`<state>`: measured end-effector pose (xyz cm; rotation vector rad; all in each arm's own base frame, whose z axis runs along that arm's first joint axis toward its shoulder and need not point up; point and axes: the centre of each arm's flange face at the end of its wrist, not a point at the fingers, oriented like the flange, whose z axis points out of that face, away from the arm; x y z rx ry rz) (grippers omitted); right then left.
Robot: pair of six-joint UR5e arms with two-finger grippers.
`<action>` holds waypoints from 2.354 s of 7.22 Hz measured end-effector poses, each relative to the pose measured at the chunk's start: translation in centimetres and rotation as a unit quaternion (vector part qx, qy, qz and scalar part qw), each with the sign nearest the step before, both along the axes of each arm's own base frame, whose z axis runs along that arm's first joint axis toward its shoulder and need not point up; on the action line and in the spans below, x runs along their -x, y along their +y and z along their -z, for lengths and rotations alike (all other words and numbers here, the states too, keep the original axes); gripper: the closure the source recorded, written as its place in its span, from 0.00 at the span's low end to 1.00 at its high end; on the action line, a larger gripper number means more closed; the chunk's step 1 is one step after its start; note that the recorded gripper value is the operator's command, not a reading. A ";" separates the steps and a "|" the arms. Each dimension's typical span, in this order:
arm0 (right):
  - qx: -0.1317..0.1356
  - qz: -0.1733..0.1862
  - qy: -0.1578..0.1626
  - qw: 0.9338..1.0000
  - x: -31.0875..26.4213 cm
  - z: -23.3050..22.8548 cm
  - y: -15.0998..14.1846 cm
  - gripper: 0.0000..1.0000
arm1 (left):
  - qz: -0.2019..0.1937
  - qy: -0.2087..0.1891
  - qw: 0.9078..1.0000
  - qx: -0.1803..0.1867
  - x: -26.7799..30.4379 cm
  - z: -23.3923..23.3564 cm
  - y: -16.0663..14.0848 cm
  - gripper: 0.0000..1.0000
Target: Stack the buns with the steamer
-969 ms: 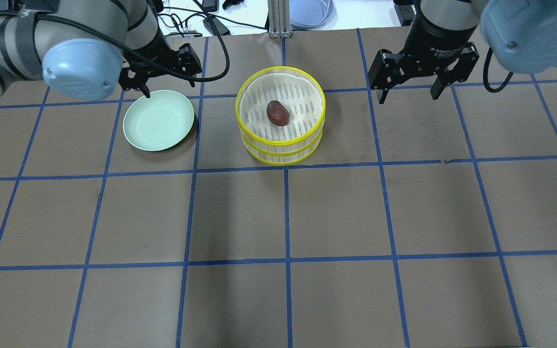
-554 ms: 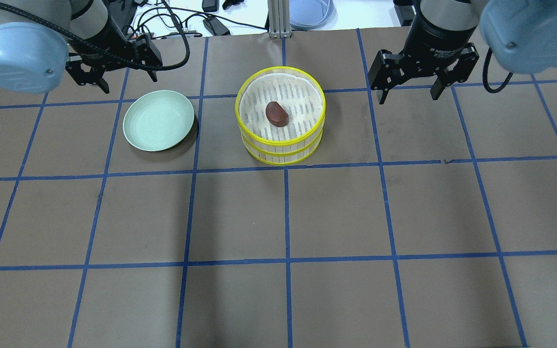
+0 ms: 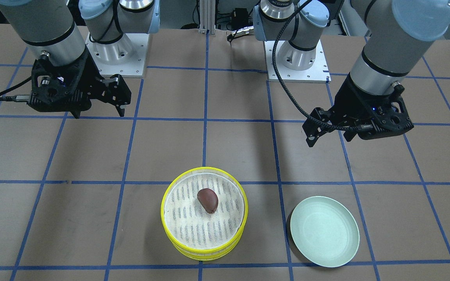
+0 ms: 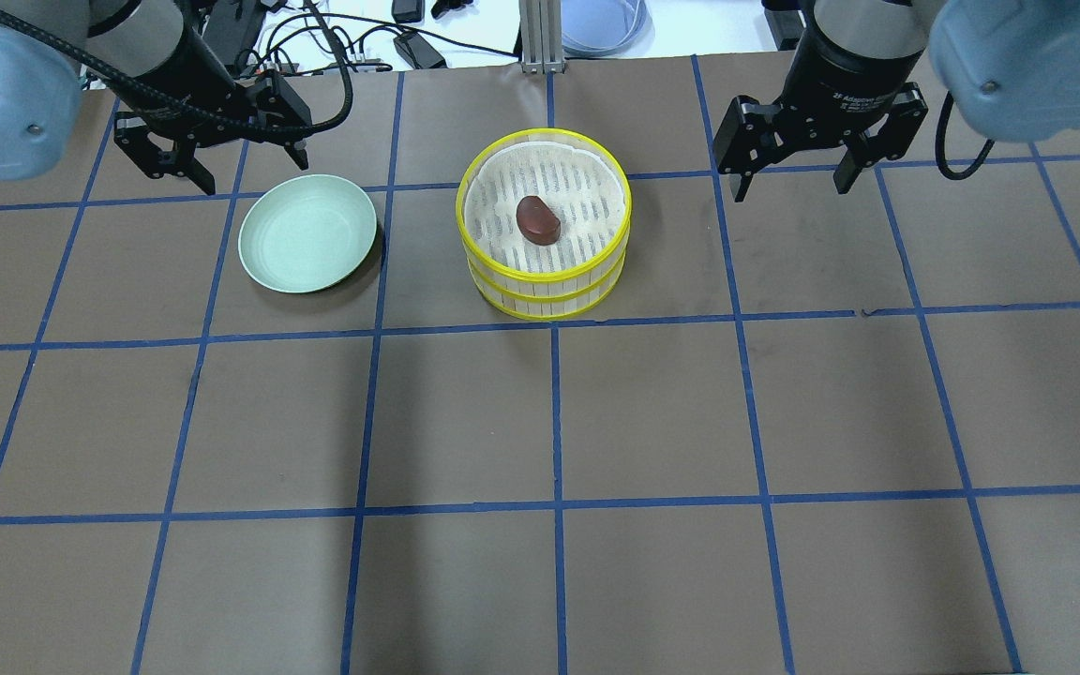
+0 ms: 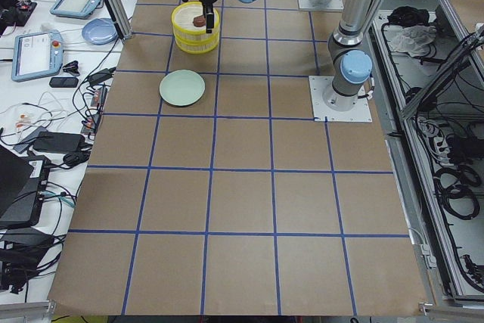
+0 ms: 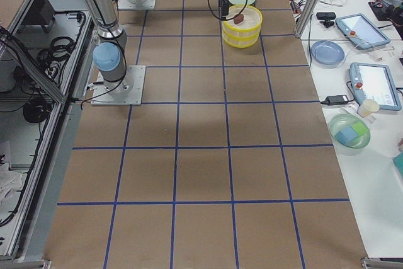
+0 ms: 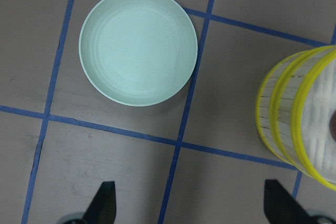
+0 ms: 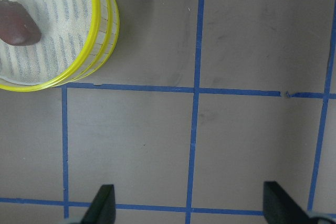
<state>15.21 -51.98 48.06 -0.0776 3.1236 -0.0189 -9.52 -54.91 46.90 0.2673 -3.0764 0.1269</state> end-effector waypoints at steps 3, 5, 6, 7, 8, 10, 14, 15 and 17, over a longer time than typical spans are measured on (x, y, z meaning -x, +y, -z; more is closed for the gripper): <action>-0.001 0.001 0.000 1.000 0.0 0.0 0.0 0.00 | 0.016 -0.030 0.999 -0.014 -0.4 0.2 1.0 0.00; -0.001 0.002 0.000 1.000 0.1 0.0 0.0 0.00 | 0.018 -0.031 0.999 -0.016 -0.1 0.3 1.0 0.00; -0.001 0.001 0.000 1.000 0.1 0.1 0.0 0.00 | 0.019 -0.032 0.999 -0.017 -0.1 0.4 1.0 0.00; -0.001 0.001 0.000 1.000 0.1 0.1 -0.1 0.00 | 0.019 -0.034 0.999 -0.018 -0.1 0.5 1.0 0.00; -0.001 0.001 0.000 1.000 0.1 0.1 -0.1 0.00 | 0.019 -0.035 0.999 -0.020 -0.2 0.7 0.9 0.00; 0.000 0.001 -0.001 1.000 0.1 0.1 -0.1 0.00 | 0.019 -0.035 0.999 -0.021 -0.2 0.8 0.9 0.00; 0.000 0.000 0.000 1.000 0.1 0.1 -0.1 0.00 | 0.019 -0.034 0.999 -0.022 -0.2 0.9 0.8 0.00; 0.000 0.000 0.000 1.000 0.1 0.1 -0.1 0.00 | 0.019 -0.035 0.999 -0.022 -0.2 0.9 0.8 0.00; 0.001 0.000 -0.001 1.000 0.1 0.1 -0.1 0.00 | 0.019 -0.035 0.999 -0.025 -0.2 1.0 0.8 0.00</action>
